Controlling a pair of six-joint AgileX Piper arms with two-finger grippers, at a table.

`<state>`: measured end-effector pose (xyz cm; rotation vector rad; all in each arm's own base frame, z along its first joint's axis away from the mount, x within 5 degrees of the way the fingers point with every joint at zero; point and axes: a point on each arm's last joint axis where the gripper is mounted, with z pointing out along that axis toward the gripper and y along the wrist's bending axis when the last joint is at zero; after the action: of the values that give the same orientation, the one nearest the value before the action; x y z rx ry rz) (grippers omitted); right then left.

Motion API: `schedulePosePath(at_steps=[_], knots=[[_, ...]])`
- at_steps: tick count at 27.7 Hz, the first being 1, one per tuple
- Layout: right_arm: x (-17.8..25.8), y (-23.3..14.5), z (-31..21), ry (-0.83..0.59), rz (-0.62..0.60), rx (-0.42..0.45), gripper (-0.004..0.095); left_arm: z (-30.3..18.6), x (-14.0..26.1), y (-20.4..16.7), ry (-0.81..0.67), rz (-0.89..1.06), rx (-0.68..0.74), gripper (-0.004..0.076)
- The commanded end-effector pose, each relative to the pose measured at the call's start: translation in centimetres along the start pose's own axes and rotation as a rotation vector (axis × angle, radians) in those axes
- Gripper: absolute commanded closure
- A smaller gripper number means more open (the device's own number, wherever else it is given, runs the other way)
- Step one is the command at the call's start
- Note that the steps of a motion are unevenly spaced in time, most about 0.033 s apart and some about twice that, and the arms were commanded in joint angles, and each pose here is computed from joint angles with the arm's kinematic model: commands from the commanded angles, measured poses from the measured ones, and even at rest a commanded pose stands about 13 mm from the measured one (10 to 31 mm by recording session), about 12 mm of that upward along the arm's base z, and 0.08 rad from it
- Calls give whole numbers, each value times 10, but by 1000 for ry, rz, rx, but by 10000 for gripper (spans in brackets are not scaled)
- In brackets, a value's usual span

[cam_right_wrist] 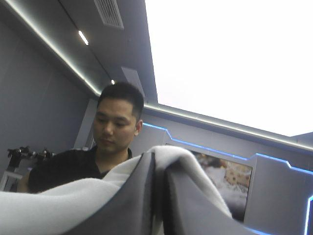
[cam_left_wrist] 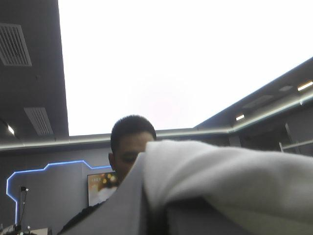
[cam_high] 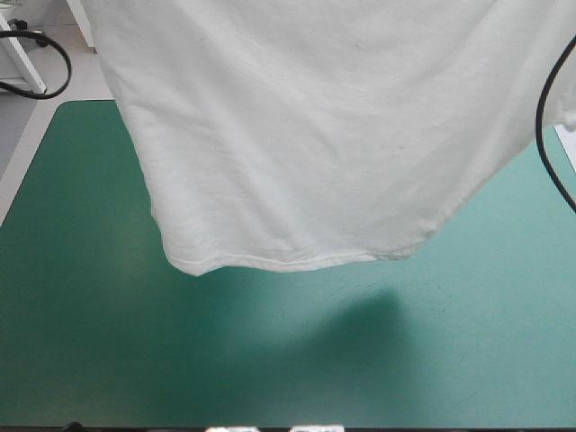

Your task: Fold the cloth

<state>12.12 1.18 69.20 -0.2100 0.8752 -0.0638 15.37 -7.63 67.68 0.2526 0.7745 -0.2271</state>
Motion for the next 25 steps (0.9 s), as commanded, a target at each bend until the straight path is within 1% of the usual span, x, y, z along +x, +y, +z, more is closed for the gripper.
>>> schedulePosePath(at_steps=[1,2,3,4,5,6,10,12,14,15,19,22,25], knots=[[-32,-3,-9,-156,14,28,925,-14,-43,9,-161,-10,-21,733],[-33,-2,-9,-159,40,9,925,-16,-46,10,-132,-19,-25,733],[-32,0,-9,-150,55,-7,925,-16,-44,11,-73,-20,-27,733],[-28,3,-8,-106,59,-38,924,-17,-34,12,54,-22,-28,733],[-25,4,-8,-77,75,-58,924,-18,-28,12,126,-23,-27,733],[-19,7,-6,-26,98,-86,924,-20,-18,11,233,-24,-26,733],[12,15,0,171,184,-163,924,-23,12,6,463,-32,-1,733],[34,16,5,254,224,-161,924,-24,31,3,560,-8,17,733],[55,17,10,326,238,-148,924,-24,47,0,623,12,23,733],[70,17,13,367,243,-143,924,-23,63,-2,664,40,23,733],[118,16,23,460,247,-98,925,-13,120,-11,719,146,20,733],[156,18,31,544,269,-95,925,-5,170,-14,800,201,-36,733],[192,21,42,634,298,-101,925,2,222,-11,913,194,-102,733]])
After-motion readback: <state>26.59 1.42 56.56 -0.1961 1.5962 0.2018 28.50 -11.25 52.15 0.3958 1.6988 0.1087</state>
